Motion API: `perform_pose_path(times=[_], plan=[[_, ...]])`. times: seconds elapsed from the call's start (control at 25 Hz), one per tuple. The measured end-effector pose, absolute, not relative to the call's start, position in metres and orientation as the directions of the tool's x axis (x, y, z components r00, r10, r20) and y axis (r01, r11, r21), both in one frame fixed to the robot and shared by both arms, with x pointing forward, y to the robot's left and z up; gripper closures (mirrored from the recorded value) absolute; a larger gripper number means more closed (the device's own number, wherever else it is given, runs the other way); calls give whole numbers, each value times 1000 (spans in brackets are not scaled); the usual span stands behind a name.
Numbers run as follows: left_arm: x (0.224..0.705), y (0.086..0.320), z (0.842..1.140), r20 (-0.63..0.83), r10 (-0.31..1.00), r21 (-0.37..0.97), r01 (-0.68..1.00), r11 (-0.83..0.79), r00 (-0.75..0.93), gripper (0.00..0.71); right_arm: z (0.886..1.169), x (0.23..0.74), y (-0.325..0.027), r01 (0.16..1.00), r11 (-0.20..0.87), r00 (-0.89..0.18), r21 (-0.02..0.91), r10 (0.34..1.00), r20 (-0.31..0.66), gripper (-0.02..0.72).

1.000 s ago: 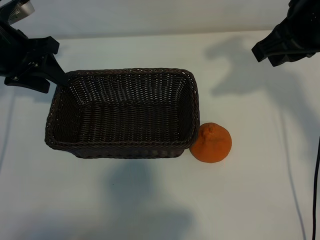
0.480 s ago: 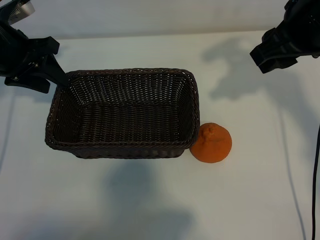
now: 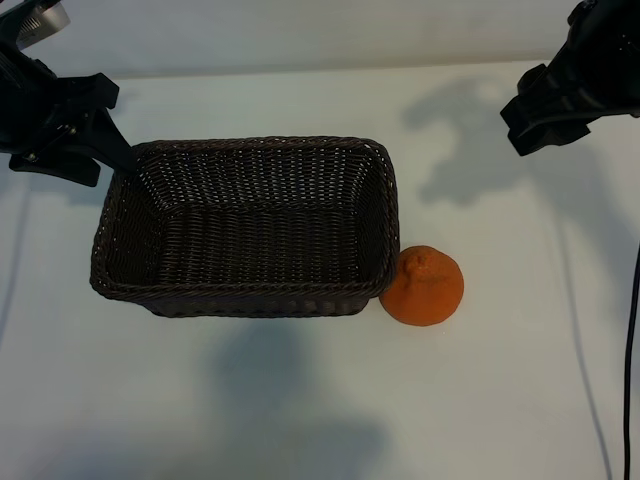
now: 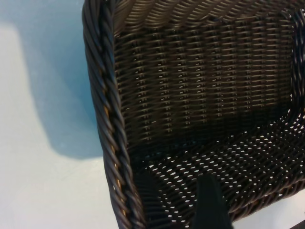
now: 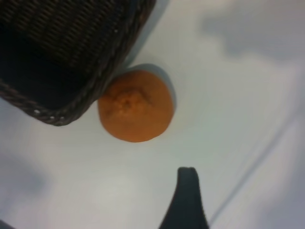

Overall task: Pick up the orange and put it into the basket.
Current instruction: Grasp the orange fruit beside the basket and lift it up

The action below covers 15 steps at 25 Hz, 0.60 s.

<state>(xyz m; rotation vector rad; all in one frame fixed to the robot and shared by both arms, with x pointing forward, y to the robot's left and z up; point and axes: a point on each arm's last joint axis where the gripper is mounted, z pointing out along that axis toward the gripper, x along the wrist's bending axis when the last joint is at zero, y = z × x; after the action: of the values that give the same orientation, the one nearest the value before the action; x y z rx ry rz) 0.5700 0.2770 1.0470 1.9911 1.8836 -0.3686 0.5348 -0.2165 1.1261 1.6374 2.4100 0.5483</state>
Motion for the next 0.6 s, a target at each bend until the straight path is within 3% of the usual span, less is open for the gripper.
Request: perform_pose_path(times=[0.32, 0.6], plan=[[570, 277, 1047, -435, 897, 90, 995, -36, 71, 214, 1123, 535, -210, 854, 336, -413, 397, 902, 125, 129], [570, 277, 1047, -435, 897, 90, 995, -36, 71, 214, 1077, 534, -205, 868, 372, -444, 328, 878, 181, 127]])
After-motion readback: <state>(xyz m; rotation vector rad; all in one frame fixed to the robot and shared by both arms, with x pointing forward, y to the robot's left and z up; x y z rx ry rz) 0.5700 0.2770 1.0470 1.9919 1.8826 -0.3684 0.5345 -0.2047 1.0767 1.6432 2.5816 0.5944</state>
